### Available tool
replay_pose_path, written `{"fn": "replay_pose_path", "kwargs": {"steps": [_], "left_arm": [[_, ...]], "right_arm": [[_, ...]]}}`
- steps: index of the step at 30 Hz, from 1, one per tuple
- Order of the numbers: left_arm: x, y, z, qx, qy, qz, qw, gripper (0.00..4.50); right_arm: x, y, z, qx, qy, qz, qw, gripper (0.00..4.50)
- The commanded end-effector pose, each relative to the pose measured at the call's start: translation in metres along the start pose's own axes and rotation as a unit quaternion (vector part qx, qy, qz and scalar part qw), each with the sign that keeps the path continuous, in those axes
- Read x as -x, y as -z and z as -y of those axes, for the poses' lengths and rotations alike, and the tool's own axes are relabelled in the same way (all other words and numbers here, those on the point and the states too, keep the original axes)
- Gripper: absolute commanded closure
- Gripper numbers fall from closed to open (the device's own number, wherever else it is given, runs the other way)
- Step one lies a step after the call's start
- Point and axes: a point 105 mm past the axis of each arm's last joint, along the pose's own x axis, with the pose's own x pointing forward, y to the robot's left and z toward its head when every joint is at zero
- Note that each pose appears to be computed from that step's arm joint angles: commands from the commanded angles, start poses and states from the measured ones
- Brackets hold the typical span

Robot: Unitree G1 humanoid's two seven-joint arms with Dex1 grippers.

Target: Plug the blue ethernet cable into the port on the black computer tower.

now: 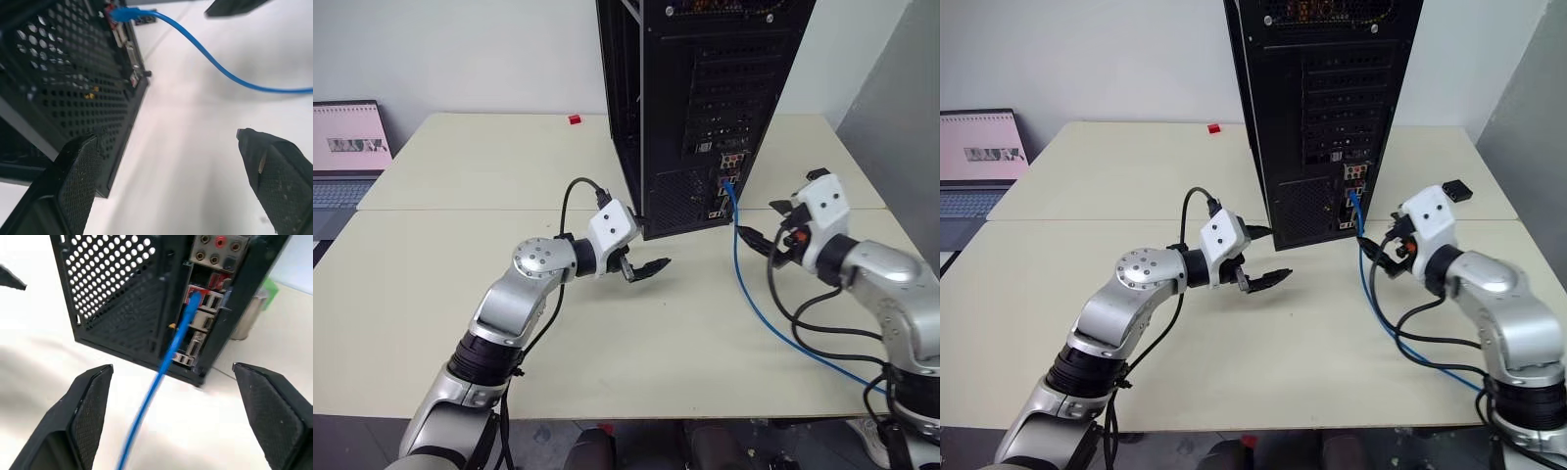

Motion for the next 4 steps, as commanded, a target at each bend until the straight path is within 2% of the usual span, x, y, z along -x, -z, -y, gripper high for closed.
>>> {"fn": "replay_pose_path", "kwargs": {"steps": [1, 4], "left_arm": [[0.0037, -0.0166, -0.0034, -0.010, 0.019, 0.030, 0.999, 0.00], [0.0041, -0.0180, -0.0018, -0.004, 0.033, 0.035, 0.999, 0.00]], "right_arm": [[0.0106, -0.0140, -0.0012, 0.022, -0.028, 0.021, 0.999, 0.40], [0.0125, -0.0142, 0.0007, 0.027, -0.033, 0.019, 0.999, 0.40]]}}
